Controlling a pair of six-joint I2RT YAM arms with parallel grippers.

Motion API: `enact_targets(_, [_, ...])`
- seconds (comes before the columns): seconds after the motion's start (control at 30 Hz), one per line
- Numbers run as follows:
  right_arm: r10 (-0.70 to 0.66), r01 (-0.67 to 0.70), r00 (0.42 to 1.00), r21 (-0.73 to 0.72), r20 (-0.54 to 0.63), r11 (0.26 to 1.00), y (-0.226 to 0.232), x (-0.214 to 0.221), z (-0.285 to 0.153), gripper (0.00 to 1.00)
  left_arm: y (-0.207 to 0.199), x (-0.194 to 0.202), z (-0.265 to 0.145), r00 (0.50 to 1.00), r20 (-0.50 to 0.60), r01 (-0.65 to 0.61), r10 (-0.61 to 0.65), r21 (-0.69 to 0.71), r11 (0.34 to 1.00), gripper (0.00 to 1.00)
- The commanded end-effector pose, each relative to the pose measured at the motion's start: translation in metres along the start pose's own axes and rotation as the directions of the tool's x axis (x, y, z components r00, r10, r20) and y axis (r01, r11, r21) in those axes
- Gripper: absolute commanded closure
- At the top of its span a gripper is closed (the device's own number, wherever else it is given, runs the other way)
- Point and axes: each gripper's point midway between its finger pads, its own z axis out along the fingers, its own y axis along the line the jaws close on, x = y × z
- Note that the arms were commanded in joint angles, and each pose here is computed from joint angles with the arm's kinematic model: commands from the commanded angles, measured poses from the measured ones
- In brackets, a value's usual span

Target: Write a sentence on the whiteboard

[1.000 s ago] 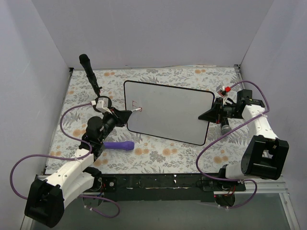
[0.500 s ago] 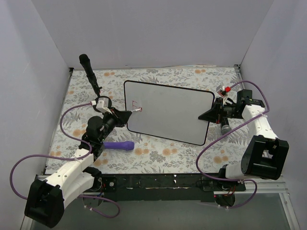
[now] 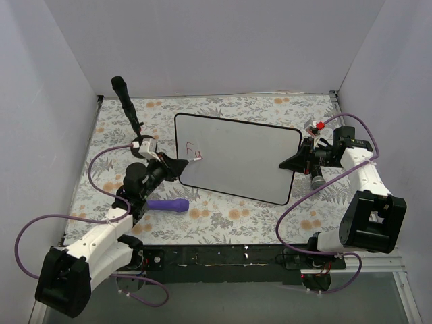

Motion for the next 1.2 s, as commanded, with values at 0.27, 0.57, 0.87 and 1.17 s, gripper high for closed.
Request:
enact_targets(0.27, [-0.085, 0.085, 0.996, 0.018, -0.023, 0.996, -0.004, -0.003, -0.001, 0.99, -0.025, -0.022, -0.004, 0.999, 0.05, 0.002, -0.006, 0.085, 0.996, 1.0])
enact_targets(0.57, [-0.085, 0.086, 0.996, 0.016, -0.022, 0.996, -0.003, -0.003, -0.001, 0.99, -0.038, -0.042, -0.006, 0.994, 0.109, 0.012, -0.024, 0.112, 0.994, 1.0])
enact_targets(0.87, [-0.085, 0.085, 0.996, 0.018, -0.022, 0.996, -0.003, -0.003, -0.001, 0.99, -0.035, -0.055, 0.006, 0.987, 0.157, 0.007, -0.022, 0.094, 0.996, 1.0])
enact_targets(1.17, [-0.084, 0.084, 0.996, 0.017, -0.022, 0.996, -0.004, -0.003, -0.001, 0.99, -0.018, -0.044, 0.009, 0.992, 0.125, -0.013, 0.01, 0.026, 1.0, 1.0])
